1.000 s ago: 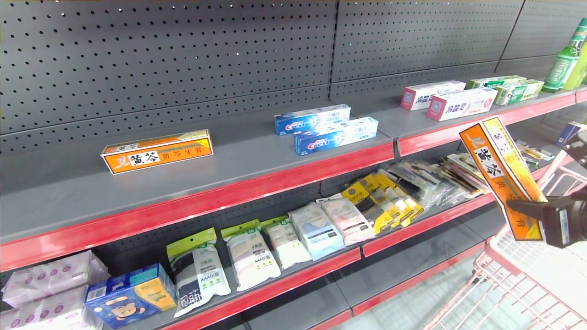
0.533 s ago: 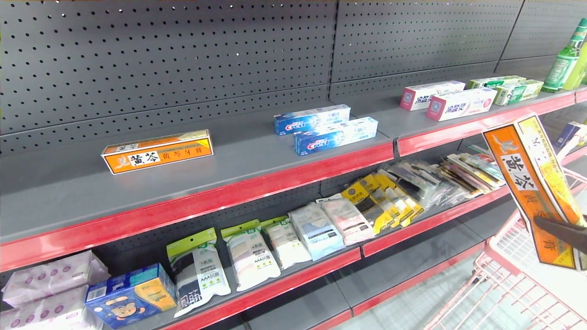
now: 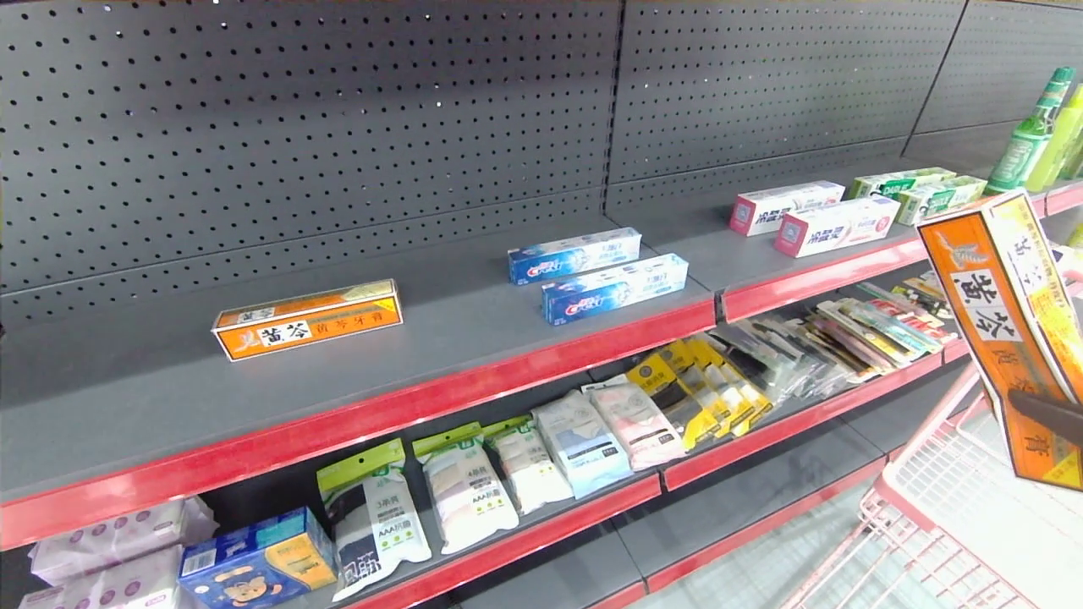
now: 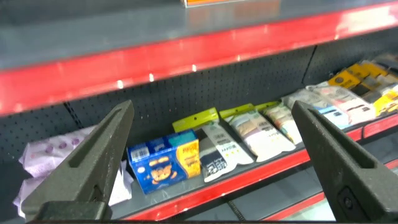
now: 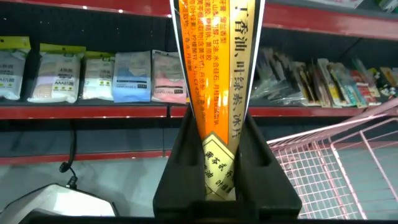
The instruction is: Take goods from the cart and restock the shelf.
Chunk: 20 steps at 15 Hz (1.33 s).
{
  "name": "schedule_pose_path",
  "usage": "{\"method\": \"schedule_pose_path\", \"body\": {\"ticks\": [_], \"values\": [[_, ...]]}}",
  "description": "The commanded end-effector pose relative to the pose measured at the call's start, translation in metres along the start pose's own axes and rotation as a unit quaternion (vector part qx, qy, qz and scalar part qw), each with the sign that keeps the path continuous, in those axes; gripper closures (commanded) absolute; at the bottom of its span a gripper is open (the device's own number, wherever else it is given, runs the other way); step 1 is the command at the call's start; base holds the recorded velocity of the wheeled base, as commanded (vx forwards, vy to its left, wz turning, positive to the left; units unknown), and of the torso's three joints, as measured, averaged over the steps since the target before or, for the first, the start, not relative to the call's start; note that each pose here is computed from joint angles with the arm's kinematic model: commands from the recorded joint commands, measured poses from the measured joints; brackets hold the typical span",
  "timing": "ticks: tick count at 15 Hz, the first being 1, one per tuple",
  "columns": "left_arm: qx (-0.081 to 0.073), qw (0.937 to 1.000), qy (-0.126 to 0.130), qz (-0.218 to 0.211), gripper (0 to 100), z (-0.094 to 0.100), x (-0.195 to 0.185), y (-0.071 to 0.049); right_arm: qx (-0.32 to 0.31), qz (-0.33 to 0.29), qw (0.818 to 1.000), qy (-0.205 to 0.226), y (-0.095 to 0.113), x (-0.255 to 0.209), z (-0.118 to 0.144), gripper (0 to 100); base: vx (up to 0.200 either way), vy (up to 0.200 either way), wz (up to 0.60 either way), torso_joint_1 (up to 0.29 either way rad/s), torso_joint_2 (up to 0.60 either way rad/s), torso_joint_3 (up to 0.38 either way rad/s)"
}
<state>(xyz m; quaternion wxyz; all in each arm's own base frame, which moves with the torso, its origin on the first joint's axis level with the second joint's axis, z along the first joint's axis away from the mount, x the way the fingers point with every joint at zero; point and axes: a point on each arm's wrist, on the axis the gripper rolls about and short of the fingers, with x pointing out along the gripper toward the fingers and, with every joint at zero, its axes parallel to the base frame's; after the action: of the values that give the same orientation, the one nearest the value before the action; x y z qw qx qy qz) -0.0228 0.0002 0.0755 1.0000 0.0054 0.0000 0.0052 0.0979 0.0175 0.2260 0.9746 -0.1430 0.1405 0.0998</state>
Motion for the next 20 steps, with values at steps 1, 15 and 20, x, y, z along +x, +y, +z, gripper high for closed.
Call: {"method": "schedule_pose_path", "body": {"ticks": [1,15,20], "values": [[0.0,1.0,0.001,0.0,0,0.0,0.0001,0.0,-0.004,0.0,1.0,-0.001,-0.0002,0.0001,0.0011,100,0.0,0.0,0.0,0.261,-0.6,-0.334],[0.0,1.0,0.001,0.0,0,0.0,0.0001,0.0,-0.019,-0.015,1.0,0.003,-0.0034,0.0009,0.0014,100,0.0,0.0,0.0,0.192,-0.41,-0.219],[0.0,1.0,0.001,0.0,0,0.0,0.0001,0.0,-0.021,-0.014,1.0,0.004,-0.0034,0.0013,0.0013,100,0.0,0.0,0.0,0.168,-0.34,-0.179]]}}
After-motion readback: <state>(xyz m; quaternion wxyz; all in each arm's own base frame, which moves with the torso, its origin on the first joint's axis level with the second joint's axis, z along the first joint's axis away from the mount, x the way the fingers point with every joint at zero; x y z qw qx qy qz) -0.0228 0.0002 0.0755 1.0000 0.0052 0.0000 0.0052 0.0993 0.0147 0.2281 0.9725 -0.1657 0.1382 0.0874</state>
